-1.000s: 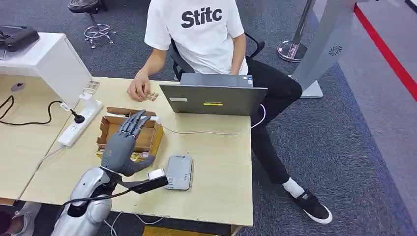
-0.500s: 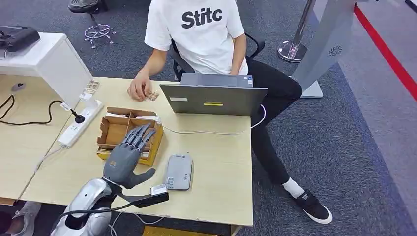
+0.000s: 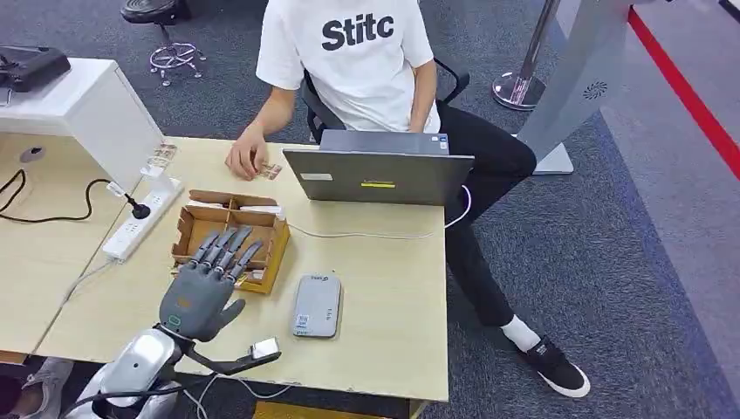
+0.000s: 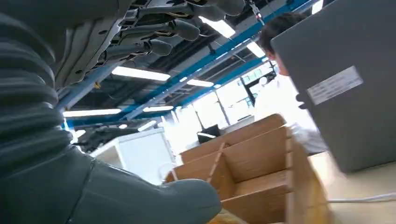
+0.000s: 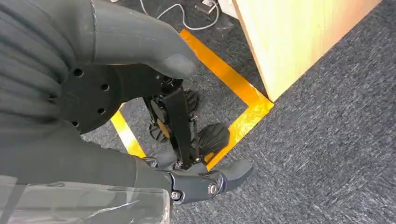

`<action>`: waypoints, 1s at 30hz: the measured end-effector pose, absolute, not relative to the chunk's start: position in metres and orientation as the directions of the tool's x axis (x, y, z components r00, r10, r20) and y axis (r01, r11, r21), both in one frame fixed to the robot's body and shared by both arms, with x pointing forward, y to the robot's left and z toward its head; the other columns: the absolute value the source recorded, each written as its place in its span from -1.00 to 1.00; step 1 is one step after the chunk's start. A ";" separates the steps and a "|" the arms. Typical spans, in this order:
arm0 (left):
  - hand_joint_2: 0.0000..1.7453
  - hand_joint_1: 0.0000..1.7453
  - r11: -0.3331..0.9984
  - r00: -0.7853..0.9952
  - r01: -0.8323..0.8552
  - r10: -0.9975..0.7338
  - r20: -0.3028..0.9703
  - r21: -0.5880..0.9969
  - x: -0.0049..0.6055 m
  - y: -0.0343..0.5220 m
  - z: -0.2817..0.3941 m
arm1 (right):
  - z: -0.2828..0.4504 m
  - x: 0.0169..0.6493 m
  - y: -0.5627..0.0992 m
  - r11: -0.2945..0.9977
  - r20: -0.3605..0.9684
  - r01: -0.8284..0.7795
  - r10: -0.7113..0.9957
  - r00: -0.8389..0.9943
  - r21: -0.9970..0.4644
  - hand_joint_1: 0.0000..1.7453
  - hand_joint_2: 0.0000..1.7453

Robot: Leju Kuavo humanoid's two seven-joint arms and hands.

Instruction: Pass the card to the sensor for recognition and then transmit it.

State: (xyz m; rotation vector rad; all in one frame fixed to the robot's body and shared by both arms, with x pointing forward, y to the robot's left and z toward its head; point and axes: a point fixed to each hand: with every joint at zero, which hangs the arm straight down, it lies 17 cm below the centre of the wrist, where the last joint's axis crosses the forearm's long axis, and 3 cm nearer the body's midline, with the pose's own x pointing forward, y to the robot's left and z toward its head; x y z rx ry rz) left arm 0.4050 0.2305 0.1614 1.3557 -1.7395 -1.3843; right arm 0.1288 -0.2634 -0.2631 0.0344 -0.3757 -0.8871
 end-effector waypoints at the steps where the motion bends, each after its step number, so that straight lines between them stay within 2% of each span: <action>1: 1.00 -1.00 -0.046 -0.348 -0.383 -0.918 -0.190 0.923 0.405 0.237 0.162 | -0.263 0.129 -0.263 0.639 0.307 0.747 -0.759 0.575 0.182 -1.00 1.00; 15: 1.00 -1.00 -0.085 -0.277 -0.323 -0.944 -0.180 0.943 0.427 0.284 0.140 | -0.264 0.127 -0.263 0.665 0.311 0.729 -0.736 0.601 0.164 -1.00 1.00; 30: 1.00 -1.00 -0.129 -0.251 -0.254 -0.948 -0.194 0.959 0.452 0.300 0.115 | -0.264 0.127 -0.261 0.680 0.308 0.714 -0.723 0.618 0.165 -1.00 1.00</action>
